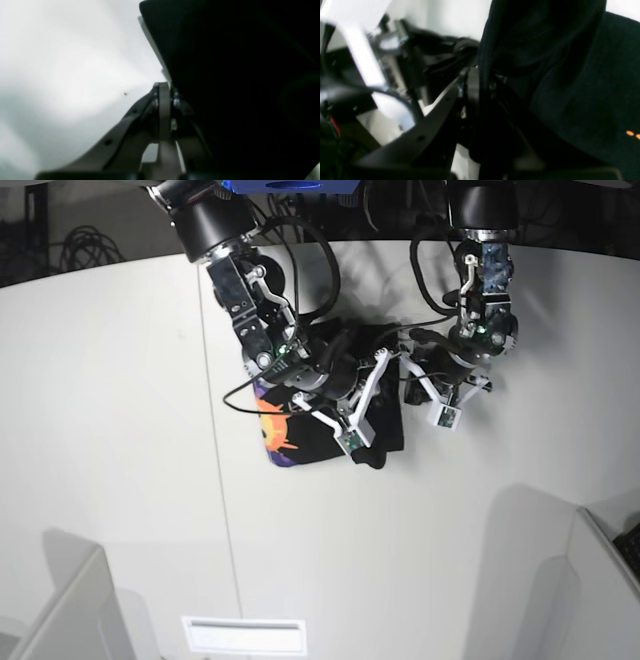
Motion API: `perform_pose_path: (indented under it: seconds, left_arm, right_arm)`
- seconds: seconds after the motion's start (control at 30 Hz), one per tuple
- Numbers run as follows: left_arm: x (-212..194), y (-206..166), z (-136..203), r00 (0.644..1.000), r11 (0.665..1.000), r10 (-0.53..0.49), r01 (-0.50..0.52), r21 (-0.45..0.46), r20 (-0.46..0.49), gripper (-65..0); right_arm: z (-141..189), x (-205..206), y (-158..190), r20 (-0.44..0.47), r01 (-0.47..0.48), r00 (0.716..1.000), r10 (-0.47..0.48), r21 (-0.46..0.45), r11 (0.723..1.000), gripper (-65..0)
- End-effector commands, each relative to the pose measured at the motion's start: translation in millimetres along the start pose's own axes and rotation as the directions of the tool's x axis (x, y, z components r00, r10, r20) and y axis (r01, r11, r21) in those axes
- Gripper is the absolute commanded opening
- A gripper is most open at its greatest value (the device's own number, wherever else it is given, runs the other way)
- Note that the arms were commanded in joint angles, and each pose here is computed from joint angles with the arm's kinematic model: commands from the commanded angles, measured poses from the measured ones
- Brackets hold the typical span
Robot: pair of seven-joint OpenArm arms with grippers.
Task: Fold the T-shirt properly
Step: 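Grasp the strip end with the right gripper and fold it toward the left gripper, then press the folded stack with the right gripper while lifting the left gripper away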
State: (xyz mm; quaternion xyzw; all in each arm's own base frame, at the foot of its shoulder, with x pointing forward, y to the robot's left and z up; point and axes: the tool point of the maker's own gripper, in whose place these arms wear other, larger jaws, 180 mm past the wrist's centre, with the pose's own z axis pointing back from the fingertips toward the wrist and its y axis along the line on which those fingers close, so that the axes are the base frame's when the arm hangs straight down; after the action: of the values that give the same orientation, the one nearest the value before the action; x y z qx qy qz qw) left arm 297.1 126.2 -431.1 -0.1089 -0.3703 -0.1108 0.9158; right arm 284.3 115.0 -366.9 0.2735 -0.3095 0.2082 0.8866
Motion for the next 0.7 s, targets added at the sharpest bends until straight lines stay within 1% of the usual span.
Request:
perform_pose_path:
  seconds: [0.0,0.07,0.17,0.27,0.37,0.5,0.67]
  left_arm:
    - [-4.5,5.3,5.5,0.999,1.0,-0.026,0.026,0.015,-0.024,-65.0]
    - [-4.1,4.6,11.9,0.999,0.999,-0.033,0.033,0.021,-0.014,-65.0]
    - [-3.3,24.1,29.9,1.0,0.997,-0.009,0.008,0.081,0.014,-65.0]
    - [-8.0,43.6,47.2,1.0,0.99,0.011,-0.014,0.14,0.025,-65.0]
    - [-10.7,59.0,61.7,0.999,0.982,0.021,-0.027,0.186,0.035,-65.0]
    - [-18.3,67.7,77.3,1.0,0.984,-0.008,0.003,0.18,0.03,-65.0]
    - [-31.9,82.6,91.4,1.0,0.976,0.012,-0.014,0.218,0.014,-65.0]
  right_arm:
    - [2.7,26.8,8.5,0.078,-0.006,0.997,0.004,0.024,1.0,-65.0]
    - [2.9,28.2,7.6,0.08,-0.003,0.997,0.001,0.019,1.0,-65.0]
    - [3.0,30.3,5.9,0.084,-0.002,0.996,0.0,0.016,1.0,-65.0]
    - [2.6,30.3,2.8,0.083,0.023,0.996,-0.023,-0.002,1.0,-65.0]
    - [-1.2,23.9,-0.3,0.063,0.037,0.997,-0.036,-0.011,0.999,-65.0]
    - [-5.5,17.2,-2.1,0.042,0.046,0.998,-0.045,-0.015,0.999,-65.0]
    - [-5.2,17.9,-3.7,0.045,0.05,0.998,-0.05,-0.018,0.999,-65.0]
